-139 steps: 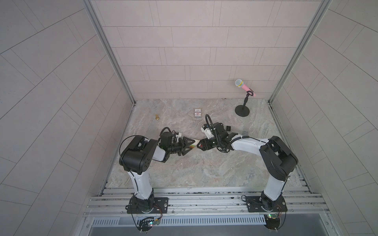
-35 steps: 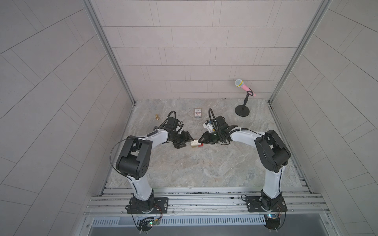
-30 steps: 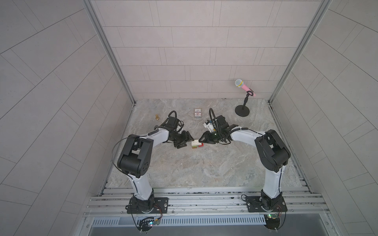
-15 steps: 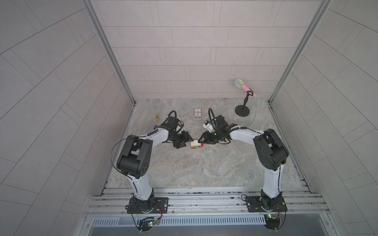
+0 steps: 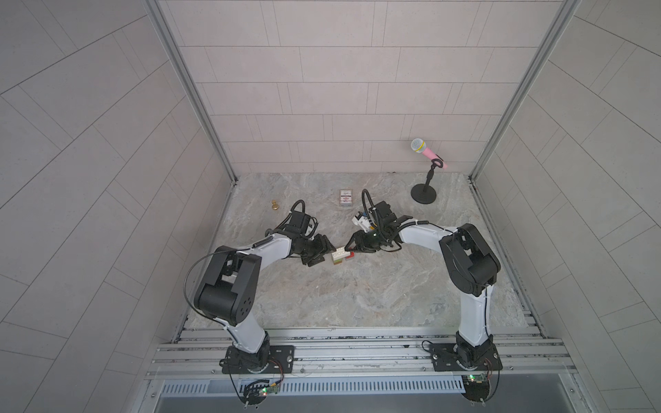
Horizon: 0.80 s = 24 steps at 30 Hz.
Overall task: Assemble the letter h with lego
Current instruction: Assemble the lego brick with the lego brick.
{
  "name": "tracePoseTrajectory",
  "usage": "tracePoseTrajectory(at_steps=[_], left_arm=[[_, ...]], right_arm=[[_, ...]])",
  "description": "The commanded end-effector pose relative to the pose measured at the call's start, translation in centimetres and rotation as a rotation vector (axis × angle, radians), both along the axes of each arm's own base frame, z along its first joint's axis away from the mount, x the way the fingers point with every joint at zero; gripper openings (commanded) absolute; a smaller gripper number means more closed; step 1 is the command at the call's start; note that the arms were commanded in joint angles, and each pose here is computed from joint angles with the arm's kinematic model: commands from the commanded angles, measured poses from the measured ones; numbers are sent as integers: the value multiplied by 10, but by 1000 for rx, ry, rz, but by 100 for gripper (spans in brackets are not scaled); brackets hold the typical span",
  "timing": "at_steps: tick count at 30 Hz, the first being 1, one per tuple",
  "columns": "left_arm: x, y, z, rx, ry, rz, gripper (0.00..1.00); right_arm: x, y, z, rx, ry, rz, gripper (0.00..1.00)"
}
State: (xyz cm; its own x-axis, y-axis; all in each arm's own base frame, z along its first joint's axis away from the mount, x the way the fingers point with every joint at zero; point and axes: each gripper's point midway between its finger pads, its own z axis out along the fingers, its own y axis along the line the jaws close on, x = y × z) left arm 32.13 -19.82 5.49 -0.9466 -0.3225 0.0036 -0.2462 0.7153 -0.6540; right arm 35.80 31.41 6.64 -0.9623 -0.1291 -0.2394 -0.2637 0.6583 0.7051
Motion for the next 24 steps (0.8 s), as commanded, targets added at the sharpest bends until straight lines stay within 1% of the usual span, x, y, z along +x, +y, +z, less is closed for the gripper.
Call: tracePoseTrajectory(at_steps=[1,4,9,12,15,18,19,24], left_arm=[[-6,-4,-5,24,29,-26,65],[-8,-3,-14,43,48,-37,65],[-13,2,-28,65,60,-19,64],[-13,4,-26,67,54,-11,64],[-10,5,-19,80,36,-16,65],[-7,2,-12,73,29,-35,65],[-5,1,-10,71,30,-40,65],[-4,1,-8,85,15,-74,66]], right_arm=[[-10,-12,-39,-100,63,-7,52],[-14,-16,-48,-107,73,-10,52],[-19,-19,-65,-115,106,-15,54],[-18,-19,-66,-112,98,-14,58],[-13,-16,-49,-69,37,-27,68],[-6,-14,-22,-9,-62,-56,83],[-5,-14,-12,4,-98,-64,99],[-2,-20,34,78,-260,-110,100]])
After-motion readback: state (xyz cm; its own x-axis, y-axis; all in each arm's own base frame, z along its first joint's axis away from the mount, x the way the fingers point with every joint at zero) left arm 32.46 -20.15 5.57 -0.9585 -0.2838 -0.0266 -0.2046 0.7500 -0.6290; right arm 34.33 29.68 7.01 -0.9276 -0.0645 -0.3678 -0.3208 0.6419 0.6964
